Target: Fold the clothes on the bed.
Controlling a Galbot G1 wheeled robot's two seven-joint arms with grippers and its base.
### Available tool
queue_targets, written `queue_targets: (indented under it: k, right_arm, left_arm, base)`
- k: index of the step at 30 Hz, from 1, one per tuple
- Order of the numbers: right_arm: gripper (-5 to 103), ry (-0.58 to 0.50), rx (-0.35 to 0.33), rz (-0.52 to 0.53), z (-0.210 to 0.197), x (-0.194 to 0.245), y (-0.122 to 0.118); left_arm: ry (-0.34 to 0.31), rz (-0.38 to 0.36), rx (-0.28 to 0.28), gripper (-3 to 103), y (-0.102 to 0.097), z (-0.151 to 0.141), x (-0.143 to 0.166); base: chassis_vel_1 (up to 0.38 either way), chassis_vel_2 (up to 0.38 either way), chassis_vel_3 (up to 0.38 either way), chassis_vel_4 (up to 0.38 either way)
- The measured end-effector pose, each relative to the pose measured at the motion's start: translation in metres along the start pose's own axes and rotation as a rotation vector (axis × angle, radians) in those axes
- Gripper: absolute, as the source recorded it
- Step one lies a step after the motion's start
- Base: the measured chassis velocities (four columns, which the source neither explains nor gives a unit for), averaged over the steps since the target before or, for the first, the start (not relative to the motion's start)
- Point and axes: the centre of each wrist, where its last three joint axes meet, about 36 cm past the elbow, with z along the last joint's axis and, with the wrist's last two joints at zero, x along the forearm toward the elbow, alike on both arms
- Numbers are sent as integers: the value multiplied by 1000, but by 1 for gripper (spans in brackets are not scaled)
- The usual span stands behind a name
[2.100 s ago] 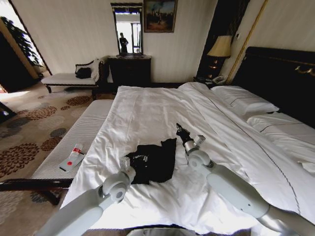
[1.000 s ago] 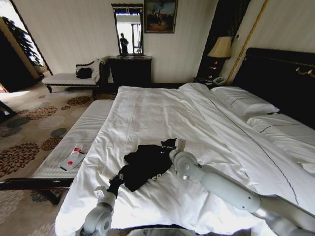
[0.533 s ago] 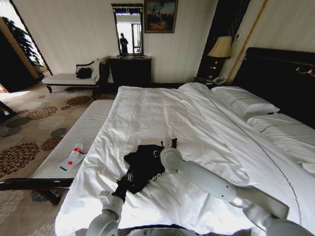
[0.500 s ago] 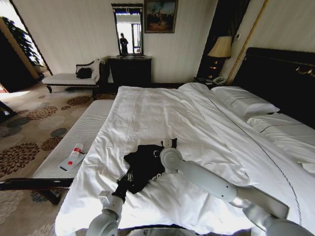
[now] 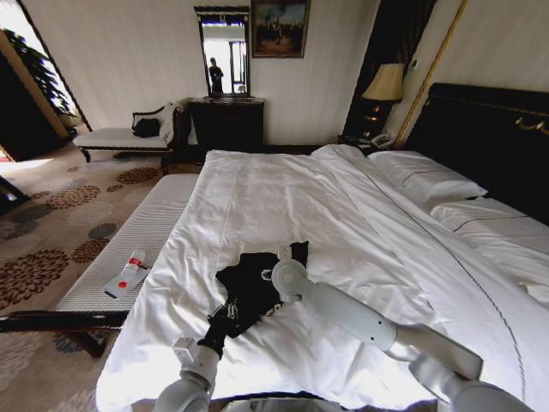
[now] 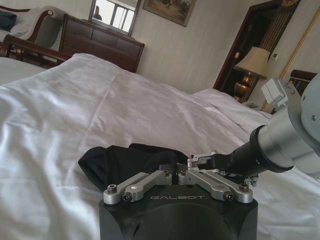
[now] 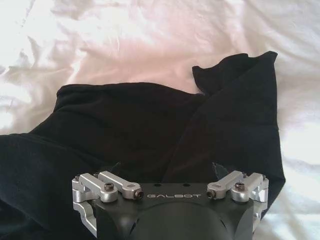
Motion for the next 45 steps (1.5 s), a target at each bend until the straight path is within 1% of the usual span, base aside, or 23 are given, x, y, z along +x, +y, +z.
queue_targets:
  k: [4, 7, 9, 10, 13, 14, 15, 16, 18, 19, 21, 22, 24, 25, 29, 30, 33, 35, 36, 40, 41, 43, 45]
  right_arm:
    - [101, 8, 20, 26, 3, -10, 5]
    - [94, 14, 35, 47, 7, -16, 7]
    - [83, 19, 40, 54, 9, -17, 8]
    - [83, 19, 40, 54, 9, -17, 8]
    - [67, 25, 46, 74, 14, -20, 5]
    - [67, 25, 46, 74, 14, -20, 5]
    - [62, 26, 46, 81, 15, -20, 3]
    - [62, 25, 45, 84, 15, -20, 2]
    - [51, 21, 41, 87, 15, -18, -2]
    - [51, 21, 41, 87, 15, -18, -2]
    - [40, 16, 30, 86, 13, -16, -7]
    - [40, 16, 21, 82, 12, -15, -8]
    - [29, 15, 0, 70, 8, -12, -11]
    - [29, 15, 0, 70, 8, -12, -11]
    - [8, 9, -36, 49, 1, -8, -16]
    - [8, 9, -36, 49, 1, -8, -16]
    - [1, -15, -81, 27, -7, -2, -23]
    - [0, -46, -129, -5, -16, 6, -28]
    - [0, -46, -129, -5, -16, 6, -28]
    - [0, -104, -247, -62, -35, 22, -47]
    - [0, -104, -247, -62, -35, 22, -47]
    - [0, -138, -315, -82, -46, 29, -64]
    - [0, -156, -341, -94, -51, 32, -71]
  left_arm:
    - [-1, -6, -1, 0, 1, 0, 0]
    - [-6, -14, -5, 0, 4, -1, 1]
    - [-13, -19, -8, 0, 6, -2, 0]
    - [-13, -19, -8, 0, 6, -2, 0]
    - [-21, -26, -7, 0, 8, -3, 0]
    - [-21, -26, -7, 0, 8, -3, 0]
    - [-24, -27, -6, 0, 8, -4, 0]
    - [-26, -28, -5, 0, 8, -5, 0]
    - [-29, -30, -3, 0, 9, -5, 0]
    - [-29, -30, -3, 0, 9, -5, 0]
    - [-30, -31, -2, 0, 9, -6, -1]
    - [-31, -31, -1, 0, 9, -6, -1]
    - [-33, -30, 0, 0, 8, -6, -1]
    - [-33, -30, 0, 0, 8, -6, -1]
    - [-34, -33, -1, 0, 9, -5, -2]
    - [-34, -33, -1, 0, 9, -5, -2]
    - [-38, -36, -2, 0, 10, -5, -3]
    - [-50, -40, 0, 0, 12, -9, -5]
    - [-50, -40, 0, 0, 12, -9, -5]
    - [-73, -42, -8, 0, 21, -21, -14]
    - [-73, -42, -8, 0, 21, -21, -14]
    - [-81, -51, -22, 0, 31, -30, -26]
    - [-84, -58, -30, 0, 38, -36, -35]
  base:
    - [0, 0, 0, 0]
    - [0, 0, 0, 0]
    - [0, 0, 0, 0]
    - [0, 0, 0, 0]
    - [0, 0, 0, 0]
    - [0, 0, 0, 0]
    - [0, 0, 0, 0]
    - [0, 0, 0, 0]
    - [0, 0, 0, 0]
    - [0, 0, 0, 0]
    - [0, 0, 0, 0]
    - [0, 0, 0, 0]
    - [0, 0, 0, 0]
    - [0, 0, 0, 0]
    - [0, 0, 0, 0]
    - [0, 0, 0, 0]
    - [0, 0, 0, 0]
    - [0, 0, 0, 0]
    - [0, 0, 0, 0]
    - [0, 0, 0, 0]
    - [0, 0, 0, 0]
    - [0, 0, 0, 0]
    - [0, 0, 0, 0]
